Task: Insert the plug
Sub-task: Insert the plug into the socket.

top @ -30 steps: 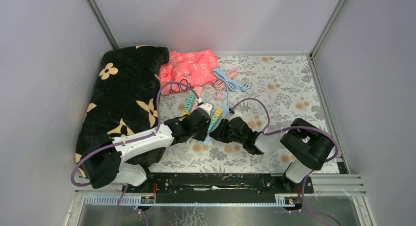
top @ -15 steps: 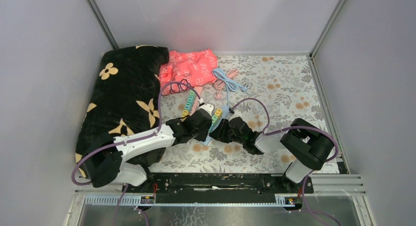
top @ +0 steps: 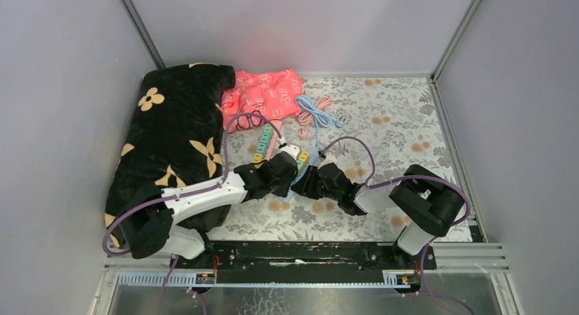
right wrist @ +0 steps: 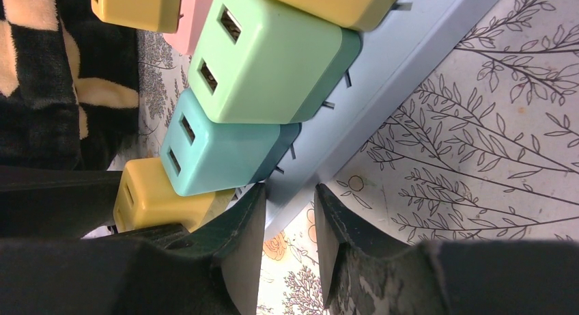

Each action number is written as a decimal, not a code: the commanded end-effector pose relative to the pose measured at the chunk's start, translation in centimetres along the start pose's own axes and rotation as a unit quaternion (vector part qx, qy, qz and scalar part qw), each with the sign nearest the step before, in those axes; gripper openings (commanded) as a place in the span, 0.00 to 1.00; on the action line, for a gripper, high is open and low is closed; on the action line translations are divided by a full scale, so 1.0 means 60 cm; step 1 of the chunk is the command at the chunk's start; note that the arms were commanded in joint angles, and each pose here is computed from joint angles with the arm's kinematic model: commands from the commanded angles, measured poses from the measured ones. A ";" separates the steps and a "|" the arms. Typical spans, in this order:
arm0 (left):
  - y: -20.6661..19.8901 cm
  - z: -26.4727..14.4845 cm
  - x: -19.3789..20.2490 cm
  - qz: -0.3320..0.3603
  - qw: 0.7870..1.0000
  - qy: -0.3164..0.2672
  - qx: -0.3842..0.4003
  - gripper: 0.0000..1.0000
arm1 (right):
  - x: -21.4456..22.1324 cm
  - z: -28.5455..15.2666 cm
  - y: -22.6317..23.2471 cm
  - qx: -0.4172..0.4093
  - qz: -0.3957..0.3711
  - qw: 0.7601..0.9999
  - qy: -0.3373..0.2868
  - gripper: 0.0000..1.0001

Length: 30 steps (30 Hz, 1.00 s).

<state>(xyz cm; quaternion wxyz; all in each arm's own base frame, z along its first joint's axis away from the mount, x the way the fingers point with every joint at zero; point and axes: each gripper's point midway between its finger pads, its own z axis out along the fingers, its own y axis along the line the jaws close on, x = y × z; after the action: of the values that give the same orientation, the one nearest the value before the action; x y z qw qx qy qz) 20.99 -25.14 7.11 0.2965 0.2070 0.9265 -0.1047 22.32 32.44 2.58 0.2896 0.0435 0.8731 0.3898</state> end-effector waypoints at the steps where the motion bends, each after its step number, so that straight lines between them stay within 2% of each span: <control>1: -0.006 0.035 0.042 -0.001 0.999 0.041 -0.003 0.00 | 0.026 0.009 -0.018 0.021 -0.019 0.999 0.027 0.38; 13: -0.023 0.041 0.047 0.005 0.999 0.046 0.001 0.00 | 0.027 0.009 -0.017 0.019 -0.019 0.999 0.028 0.38; 24: -0.006 0.035 0.049 -0.007 0.999 0.030 -0.019 0.00 | 0.026 0.008 -0.018 0.018 -0.019 0.999 0.026 0.38; 30: 0.001 0.040 0.063 -0.015 0.999 0.040 -0.028 0.00 | 0.027 0.005 -0.023 0.020 -0.004 1.000 0.020 0.37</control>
<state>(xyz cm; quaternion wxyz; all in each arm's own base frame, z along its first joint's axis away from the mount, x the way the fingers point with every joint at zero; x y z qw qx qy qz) 20.78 -25.20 5.80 0.2960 0.2052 0.9293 -0.0811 22.23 32.52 2.56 0.2873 0.0419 0.8731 0.3918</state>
